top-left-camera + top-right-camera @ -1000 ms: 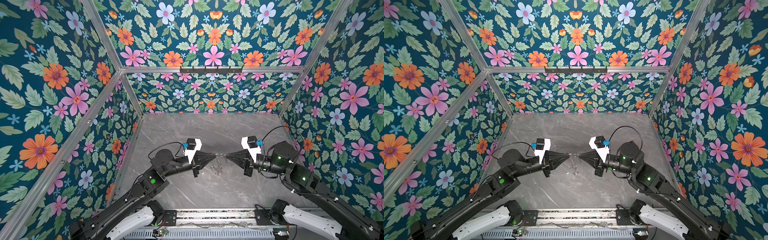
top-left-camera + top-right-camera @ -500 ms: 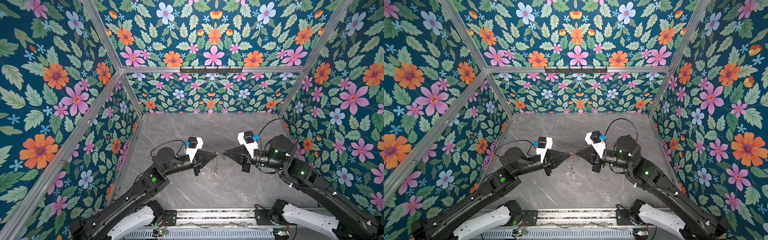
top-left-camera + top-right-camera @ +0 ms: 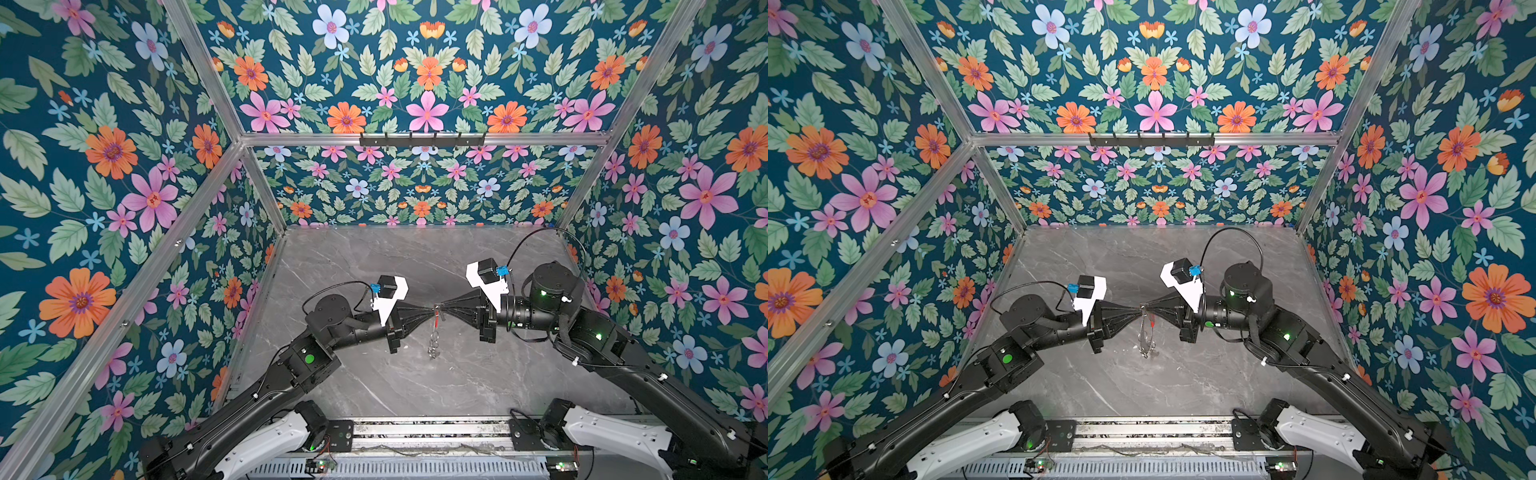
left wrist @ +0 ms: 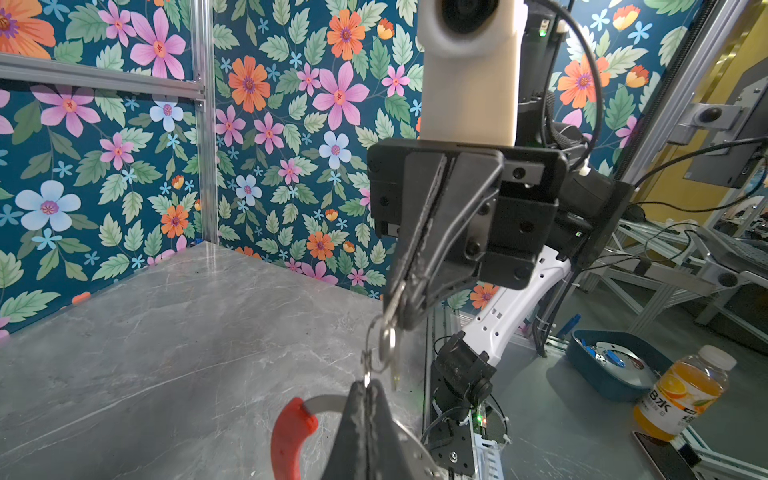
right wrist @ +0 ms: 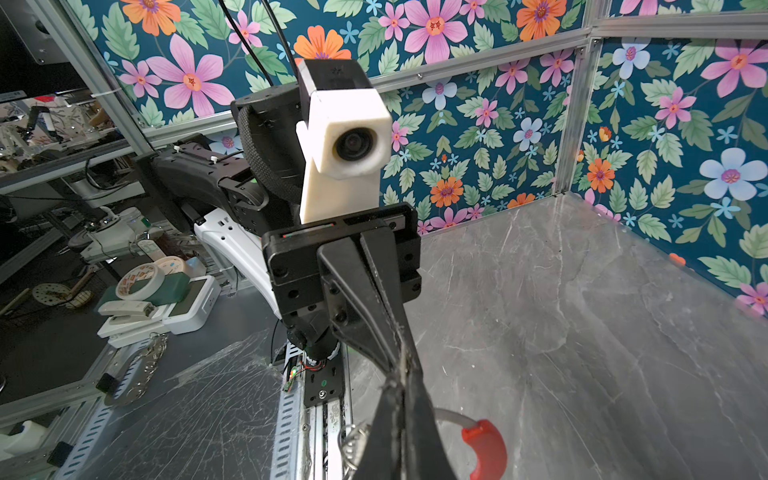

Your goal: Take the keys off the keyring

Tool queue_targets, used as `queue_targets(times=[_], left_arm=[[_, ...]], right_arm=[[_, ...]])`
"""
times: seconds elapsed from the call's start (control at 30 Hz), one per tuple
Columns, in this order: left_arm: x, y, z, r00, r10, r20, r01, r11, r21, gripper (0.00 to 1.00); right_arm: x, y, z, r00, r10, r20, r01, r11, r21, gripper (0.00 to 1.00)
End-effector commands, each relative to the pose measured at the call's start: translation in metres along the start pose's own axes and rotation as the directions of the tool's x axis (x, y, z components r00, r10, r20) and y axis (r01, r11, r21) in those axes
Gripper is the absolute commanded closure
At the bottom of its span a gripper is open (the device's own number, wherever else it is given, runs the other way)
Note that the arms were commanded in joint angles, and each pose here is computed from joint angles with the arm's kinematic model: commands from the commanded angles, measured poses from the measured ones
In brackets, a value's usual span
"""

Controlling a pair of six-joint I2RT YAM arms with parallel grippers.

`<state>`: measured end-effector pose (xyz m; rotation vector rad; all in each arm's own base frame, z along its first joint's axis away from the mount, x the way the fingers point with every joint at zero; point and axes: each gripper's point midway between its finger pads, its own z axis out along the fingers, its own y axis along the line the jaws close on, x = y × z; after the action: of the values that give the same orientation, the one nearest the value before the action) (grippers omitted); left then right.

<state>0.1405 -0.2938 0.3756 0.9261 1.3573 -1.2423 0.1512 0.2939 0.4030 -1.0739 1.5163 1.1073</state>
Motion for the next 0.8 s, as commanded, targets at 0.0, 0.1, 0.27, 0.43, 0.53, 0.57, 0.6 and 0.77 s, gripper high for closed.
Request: queue_targets(times=[0.0,0.1,0.27,0.43,0.53,0.57,0.6,0.77], left_arm=[[-0.009,0.0,0.0,0.999,0.026,0.041,-0.026,1.0,-0.001,1.0],[-0.01,0.002,-0.001,0.997,0.035,0.062,-0.034,0.999,-0.013,1.0],[-0.015,0.004,-0.006,0.993,0.055,0.107,-0.051,0.998,-0.037,1.0],[-0.021,0.002,-0.012,0.982,0.082,0.173,-0.076,0.996,-0.043,1.0],[-0.022,0.001,-0.015,0.975,0.104,0.198,-0.096,0.994,-0.047,1.0],[-0.022,0.0,-0.016,0.972,0.11,0.206,-0.102,0.994,-0.049,1.0],[-0.023,-0.001,-0.018,0.968,0.119,0.22,-0.111,0.993,-0.047,1.0],[-0.029,-0.006,-0.027,0.943,0.157,0.294,-0.15,0.988,-0.047,1.0]], right_arm=[[-0.011,0.007,0.004,0.999,-0.025,0.021,0.025,1.0,-0.012,1.0],[-0.011,0.008,0.01,1.0,-0.024,0.003,0.024,1.0,-0.003,1.0],[-0.013,0.011,0.018,1.0,-0.018,-0.019,0.018,1.0,0.01,1.0],[-0.01,0.021,0.032,0.995,-0.056,-0.085,0.059,0.998,0.028,1.0],[-0.01,0.024,0.036,0.991,-0.073,-0.112,0.078,0.996,0.044,1.0],[-0.011,0.025,0.038,0.99,-0.078,-0.117,0.083,0.996,0.041,1.0],[-0.012,0.026,0.038,0.99,-0.081,-0.117,0.087,0.995,0.044,1.0],[-0.017,0.035,0.041,0.99,-0.093,-0.11,0.093,0.996,0.0,0.96]])
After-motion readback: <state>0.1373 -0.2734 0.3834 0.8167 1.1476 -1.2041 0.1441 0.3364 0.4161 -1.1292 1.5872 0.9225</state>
